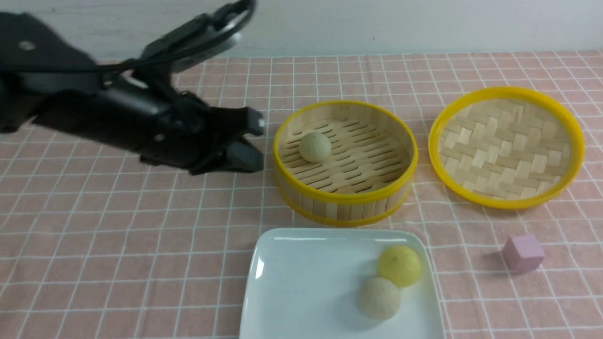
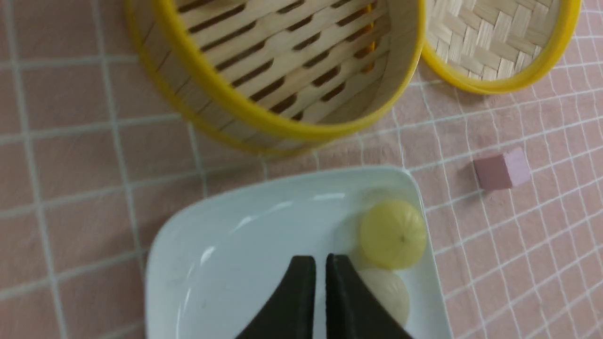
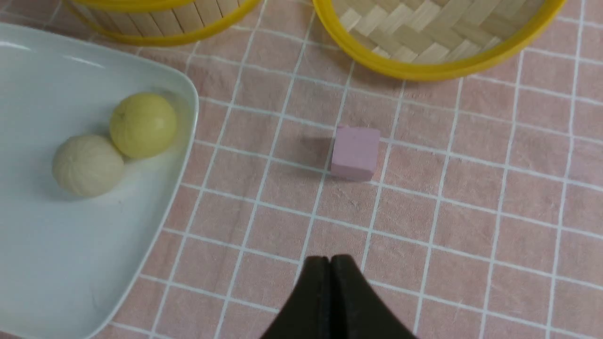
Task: Put the steamed buns into the plate on the pink tablecloth.
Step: 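Reach into the bamboo steamer and grasp a bun with the left gripper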
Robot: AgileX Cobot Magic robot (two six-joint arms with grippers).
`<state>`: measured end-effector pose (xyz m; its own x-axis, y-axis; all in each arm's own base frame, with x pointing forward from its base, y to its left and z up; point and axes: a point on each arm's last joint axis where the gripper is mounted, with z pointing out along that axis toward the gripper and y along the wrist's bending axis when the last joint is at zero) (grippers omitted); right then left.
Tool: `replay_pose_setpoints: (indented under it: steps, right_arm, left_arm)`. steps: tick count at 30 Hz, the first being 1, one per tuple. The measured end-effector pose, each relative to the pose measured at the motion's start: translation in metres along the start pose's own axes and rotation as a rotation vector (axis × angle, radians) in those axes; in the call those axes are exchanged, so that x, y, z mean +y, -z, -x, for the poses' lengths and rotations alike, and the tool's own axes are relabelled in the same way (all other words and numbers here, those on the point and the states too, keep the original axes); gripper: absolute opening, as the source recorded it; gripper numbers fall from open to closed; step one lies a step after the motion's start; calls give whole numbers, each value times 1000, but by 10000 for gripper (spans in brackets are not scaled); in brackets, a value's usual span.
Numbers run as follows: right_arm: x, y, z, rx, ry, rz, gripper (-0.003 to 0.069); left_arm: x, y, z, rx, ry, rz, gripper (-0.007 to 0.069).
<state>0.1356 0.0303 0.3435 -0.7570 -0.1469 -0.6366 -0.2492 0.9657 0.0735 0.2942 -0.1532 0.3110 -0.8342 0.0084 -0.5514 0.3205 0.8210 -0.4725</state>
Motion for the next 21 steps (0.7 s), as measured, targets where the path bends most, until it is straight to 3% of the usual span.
replay_pose_setpoints:
  steps: [1, 3, 7, 10, 15, 21]
  right_arm:
    - [0, 0, 0, -2, 0, 0, -15]
    - [-2, -12, -7, 15, -7, -2, -13]
    - [-3, -20, -13, 29, -12, -4, -10]
    - [-3, -21, -14, 26, -13, -5, -8]
    - [-3, -21, -10, -11, -12, -10, -6]
    - [-4, -21, -5, -67, -12, -17, -1]
  left_arm:
    - [-1, -3, 2, -2, -5, 2, 121]
    - [-13, -38, 22, -16, -52, 41, 226]
    - [-16, -82, 41, -11, -96, 91, 337]
    - [-8, -117, 51, 2, -109, 120, 379]
    - [8, -162, 56, -34, -106, 139, 354]
    - [25, -196, 50, -68, -96, 158, 207]
